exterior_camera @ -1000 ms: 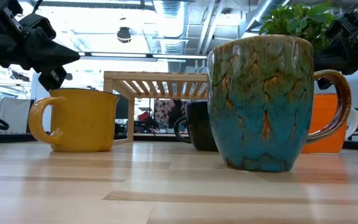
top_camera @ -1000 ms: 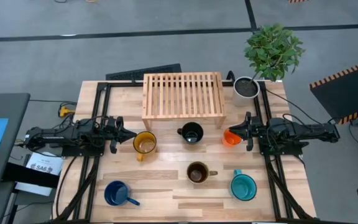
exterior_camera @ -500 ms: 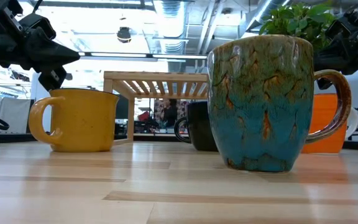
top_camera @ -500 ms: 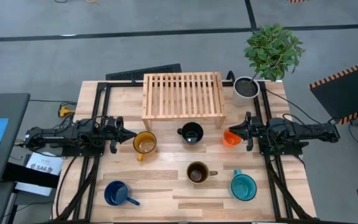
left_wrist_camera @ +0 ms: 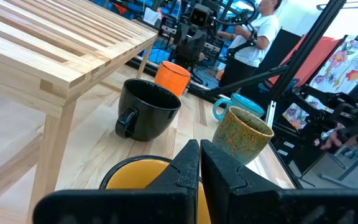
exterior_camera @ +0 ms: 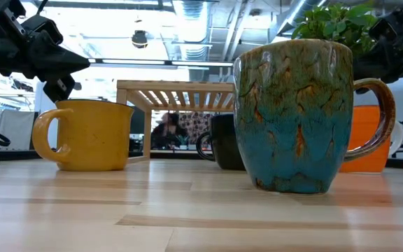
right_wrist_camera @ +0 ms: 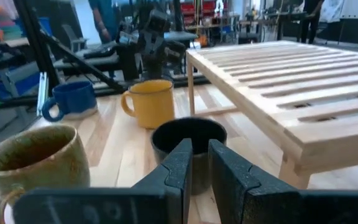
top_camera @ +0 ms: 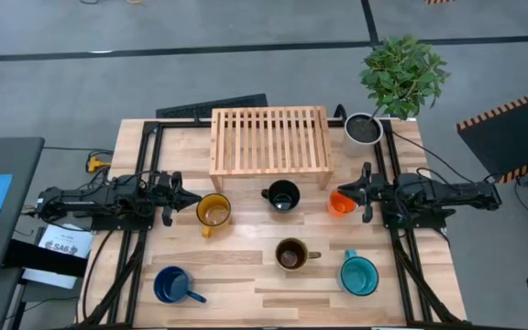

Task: Place coffee mugs
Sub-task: Put the orange mug on the shelf

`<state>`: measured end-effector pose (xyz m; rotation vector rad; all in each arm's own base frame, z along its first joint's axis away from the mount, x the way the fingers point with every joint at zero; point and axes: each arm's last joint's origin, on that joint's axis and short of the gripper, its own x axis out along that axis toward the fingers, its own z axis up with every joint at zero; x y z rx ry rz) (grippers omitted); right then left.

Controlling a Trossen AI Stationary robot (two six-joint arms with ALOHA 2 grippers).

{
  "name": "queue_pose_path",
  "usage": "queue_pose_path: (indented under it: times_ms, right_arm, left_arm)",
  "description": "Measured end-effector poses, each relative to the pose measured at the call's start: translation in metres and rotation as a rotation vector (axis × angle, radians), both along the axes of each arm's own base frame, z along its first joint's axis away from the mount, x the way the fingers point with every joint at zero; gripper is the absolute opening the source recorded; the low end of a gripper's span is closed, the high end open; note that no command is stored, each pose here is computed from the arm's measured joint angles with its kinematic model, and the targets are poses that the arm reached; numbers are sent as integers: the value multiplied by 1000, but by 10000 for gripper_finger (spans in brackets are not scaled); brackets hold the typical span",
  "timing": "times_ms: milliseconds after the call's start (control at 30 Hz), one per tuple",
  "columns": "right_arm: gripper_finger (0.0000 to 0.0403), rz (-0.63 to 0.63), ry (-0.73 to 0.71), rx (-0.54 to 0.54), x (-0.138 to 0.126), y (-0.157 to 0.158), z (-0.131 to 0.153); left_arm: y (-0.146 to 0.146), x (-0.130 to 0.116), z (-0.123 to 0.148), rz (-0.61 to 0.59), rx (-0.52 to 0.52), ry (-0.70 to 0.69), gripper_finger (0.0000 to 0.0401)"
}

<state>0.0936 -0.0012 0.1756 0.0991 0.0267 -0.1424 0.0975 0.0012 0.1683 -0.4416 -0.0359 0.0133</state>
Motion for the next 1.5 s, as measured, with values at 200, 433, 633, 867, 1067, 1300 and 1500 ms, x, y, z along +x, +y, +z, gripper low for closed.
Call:
queue_pose_path:
  times_ms: [200, 433, 633, 867, 1067, 1300, 1500]
  right_arm:
    - [82, 7, -192, 244, -1, 0, 16]
    - [82, 34, -352, 378, -4, -1, 30]
    - [82, 71, -442, 523, -6, -1, 36]
    - [82, 91, -476, 605, -5, -1, 46]
    - [99, 30, -278, 546, 0, -1, 78]
    - [192, -85, 176, 492, 8, 0, 105]
    - [265, -215, 535, 549, 8, 0, 93]
  left_arm:
    - [0, 0, 0, 0, 0, 0, 0]
    - [0, 0, 0, 0, 0, 0, 0]
    - [0, 0, 0, 0, 0, 0, 0]
    - [0, 0, 0, 0, 0, 0, 0]
    - [0, 0, 0, 0, 0, 0, 0]
    - [0, 0, 0, 0, 0, 0, 0]
    - [0, 0, 0, 0, 0, 0, 0]
